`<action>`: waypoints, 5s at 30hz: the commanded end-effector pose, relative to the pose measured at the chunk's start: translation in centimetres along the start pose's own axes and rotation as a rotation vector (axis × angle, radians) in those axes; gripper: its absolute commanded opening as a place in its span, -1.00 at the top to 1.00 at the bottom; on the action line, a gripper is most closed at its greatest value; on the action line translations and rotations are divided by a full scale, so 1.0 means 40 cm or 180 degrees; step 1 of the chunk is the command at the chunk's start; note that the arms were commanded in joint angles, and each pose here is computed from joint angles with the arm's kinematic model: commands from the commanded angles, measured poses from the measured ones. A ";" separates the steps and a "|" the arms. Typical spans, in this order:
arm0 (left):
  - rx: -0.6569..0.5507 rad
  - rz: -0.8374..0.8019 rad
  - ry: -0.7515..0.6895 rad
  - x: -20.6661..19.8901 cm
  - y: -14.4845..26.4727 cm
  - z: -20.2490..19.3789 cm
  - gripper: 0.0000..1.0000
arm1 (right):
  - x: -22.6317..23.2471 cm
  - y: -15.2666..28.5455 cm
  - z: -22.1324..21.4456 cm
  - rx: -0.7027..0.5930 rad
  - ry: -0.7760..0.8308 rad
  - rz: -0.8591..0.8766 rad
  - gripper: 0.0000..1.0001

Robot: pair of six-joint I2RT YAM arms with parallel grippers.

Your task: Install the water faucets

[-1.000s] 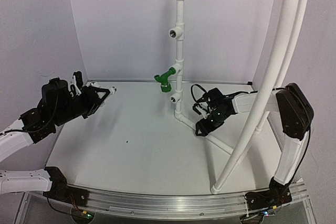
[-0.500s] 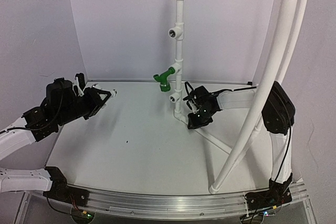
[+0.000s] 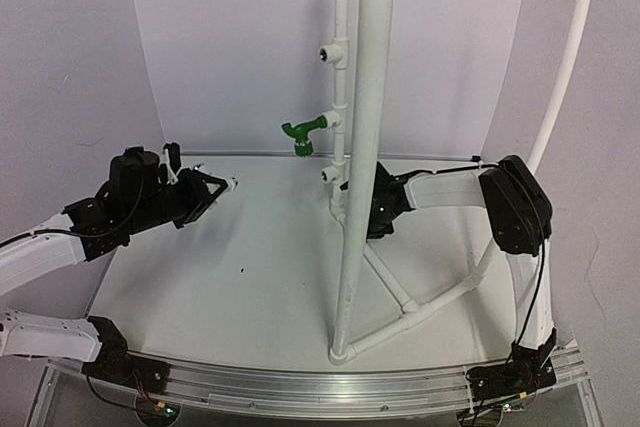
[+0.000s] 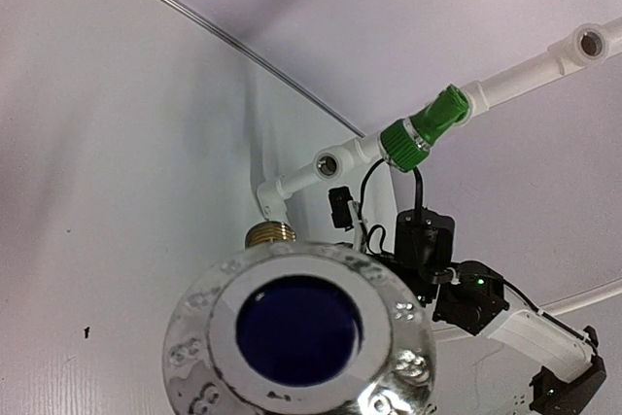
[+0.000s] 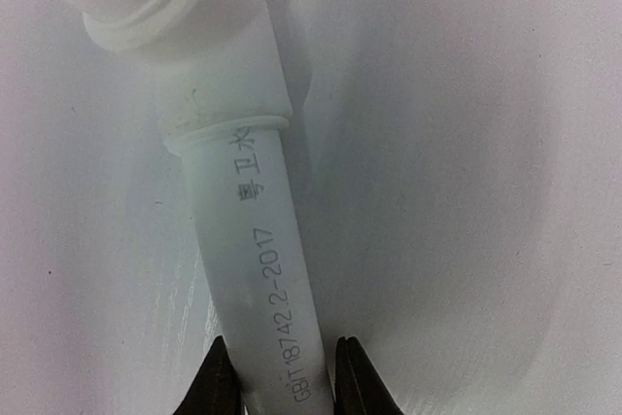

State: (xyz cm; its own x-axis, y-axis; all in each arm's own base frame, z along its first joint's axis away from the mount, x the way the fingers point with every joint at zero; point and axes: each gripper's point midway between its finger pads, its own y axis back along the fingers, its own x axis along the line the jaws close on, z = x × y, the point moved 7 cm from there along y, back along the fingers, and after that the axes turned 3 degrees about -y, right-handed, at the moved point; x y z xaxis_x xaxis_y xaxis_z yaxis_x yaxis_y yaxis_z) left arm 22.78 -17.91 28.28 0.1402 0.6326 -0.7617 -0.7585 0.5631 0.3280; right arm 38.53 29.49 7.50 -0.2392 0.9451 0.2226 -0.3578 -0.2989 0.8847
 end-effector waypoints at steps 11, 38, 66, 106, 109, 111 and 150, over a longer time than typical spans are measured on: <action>0.0991 -0.1047 0.0360 -0.016 -0.128 0.029 1.00 | 0.084 0.149 -0.049 -0.0103 -0.0184 0.0640 0.30; 0.1864 -0.2621 0.0922 0.071 -0.338 0.062 1.00 | 0.075 0.491 0.200 -0.1547 0.1727 0.1420 -0.84; 0.1952 -0.2707 0.0870 0.065 -0.412 0.068 1.00 | 0.075 0.488 0.285 -0.2130 0.1832 0.1416 -0.73; 0.2302 -0.2792 0.1183 0.039 -0.612 -0.004 0.99 | 0.069 0.441 0.330 -0.2540 0.1331 0.1240 0.18; 0.2271 -0.2790 0.1217 0.043 -0.619 -0.001 1.00 | 0.072 0.444 0.332 -0.2594 0.1250 0.1266 0.18; 0.2207 -0.2813 0.1190 0.042 -0.623 0.002 1.00 | 0.073 0.446 0.333 -0.2591 0.1185 0.1321 0.17; 0.1911 -0.2924 0.1060 0.019 -0.647 -0.057 0.99 | 0.039 0.369 0.366 -0.2532 0.0170 0.1162 -0.05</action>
State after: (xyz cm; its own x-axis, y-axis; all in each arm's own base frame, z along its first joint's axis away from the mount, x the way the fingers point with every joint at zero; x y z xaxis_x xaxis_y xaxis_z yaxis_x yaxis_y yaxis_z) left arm 42.39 -32.61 14.76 0.0287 -0.1600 -0.9867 -0.0726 0.9842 -0.1617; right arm 44.58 28.83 25.53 -0.5431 0.7455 0.3863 -0.7058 -0.6546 0.2709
